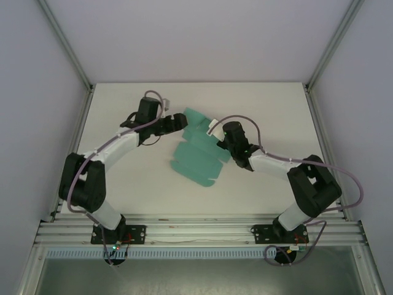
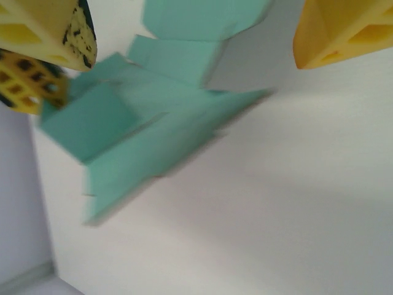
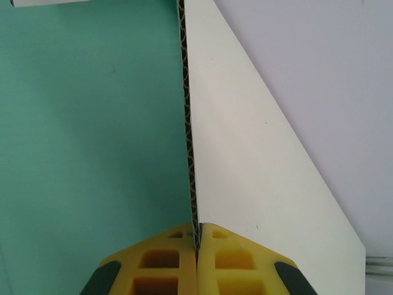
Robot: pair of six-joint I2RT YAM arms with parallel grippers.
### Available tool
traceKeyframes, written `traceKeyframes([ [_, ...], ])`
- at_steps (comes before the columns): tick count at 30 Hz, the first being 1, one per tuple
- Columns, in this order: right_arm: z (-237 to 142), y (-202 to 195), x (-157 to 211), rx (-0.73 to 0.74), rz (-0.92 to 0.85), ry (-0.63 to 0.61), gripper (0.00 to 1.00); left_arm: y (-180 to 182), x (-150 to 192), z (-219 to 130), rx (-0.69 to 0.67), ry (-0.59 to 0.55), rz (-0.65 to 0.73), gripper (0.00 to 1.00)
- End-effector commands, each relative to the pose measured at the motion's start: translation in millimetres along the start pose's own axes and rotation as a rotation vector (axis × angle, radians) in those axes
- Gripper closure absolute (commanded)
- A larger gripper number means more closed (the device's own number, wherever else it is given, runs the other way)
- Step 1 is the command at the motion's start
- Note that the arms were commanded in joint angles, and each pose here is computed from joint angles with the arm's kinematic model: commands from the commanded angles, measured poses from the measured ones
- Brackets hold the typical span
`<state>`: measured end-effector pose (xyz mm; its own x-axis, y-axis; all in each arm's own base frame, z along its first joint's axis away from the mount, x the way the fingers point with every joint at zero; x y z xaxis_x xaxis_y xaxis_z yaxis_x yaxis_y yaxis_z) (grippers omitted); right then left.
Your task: Assemble paper box
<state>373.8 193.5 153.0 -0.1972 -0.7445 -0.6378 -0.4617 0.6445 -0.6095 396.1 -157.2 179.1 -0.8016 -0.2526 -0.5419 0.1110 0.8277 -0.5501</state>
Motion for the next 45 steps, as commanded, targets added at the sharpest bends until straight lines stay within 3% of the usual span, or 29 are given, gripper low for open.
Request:
traceKeyframes([
  [1, -6.2, -4.0, 1.0, -0.003, 0.049, -0.009, 1.00, 51.1, 22.1, -4.1, -0.240, 0.047, 0.021, 0.16],
  [4, -6.8, -3.1, 1.3, -0.015, 0.063, -0.009, 1.00, 60.6, 27.8, 4.3, -0.266, 0.075, 0.030, 0.17],
  [13, -6.8, -3.6, -8.4, -0.039, 0.116, -0.046, 1.00, 12.2, 34.9, 48.6, -0.004, 0.136, 0.188, 0.23],
  [19, -7.3, -1.8, -12.2, -0.058, 0.141, -0.067, 1.00, -4.2, 39.0, 64.2, 0.149, 0.145, 0.164, 0.29],
  [28, -12.9, 0.4, -15.9, -0.099, 0.170, -0.107, 1.00, -16.5, 45.8, 69.0, 0.291, 0.140, 0.177, 0.51],
  [33, -19.2, -6.6, -20.3, -0.103, 0.203, -0.143, 1.00, -10.6, 53.3, 72.7, 0.283, 0.172, 0.171, 0.68],
  [36, -22.8, -9.9, -21.8, -0.106, 0.214, -0.157, 1.00, -9.2, 56.1, 72.7, 0.284, 0.181, 0.176, 0.71],
  [42, -30.9, -15.1, -28.7, -0.117, 0.226, -0.193, 1.00, -3.2, 56.5, 71.3, 0.233, 0.168, 0.187, 1.00],
  [45, -31.8, -13.9, -28.4, -0.127, 0.209, -0.186, 1.00, -1.3, 52.6, 69.0, 0.205, 0.156, 0.200, 1.00],
])
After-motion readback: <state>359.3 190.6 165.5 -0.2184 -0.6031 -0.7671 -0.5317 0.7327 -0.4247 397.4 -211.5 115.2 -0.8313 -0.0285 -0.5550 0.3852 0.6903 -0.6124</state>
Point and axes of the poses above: each hand's point on the last joint's axis, 136 mm out from that joint toward the fingers, its own z axis out along the fingers, its own y axis along the line the jaws close on, x = y × z, the point moved 3 cm from there along -z, back along the fingers, and after that the axes turned 5 degrees about z, right-handed, at the moved point
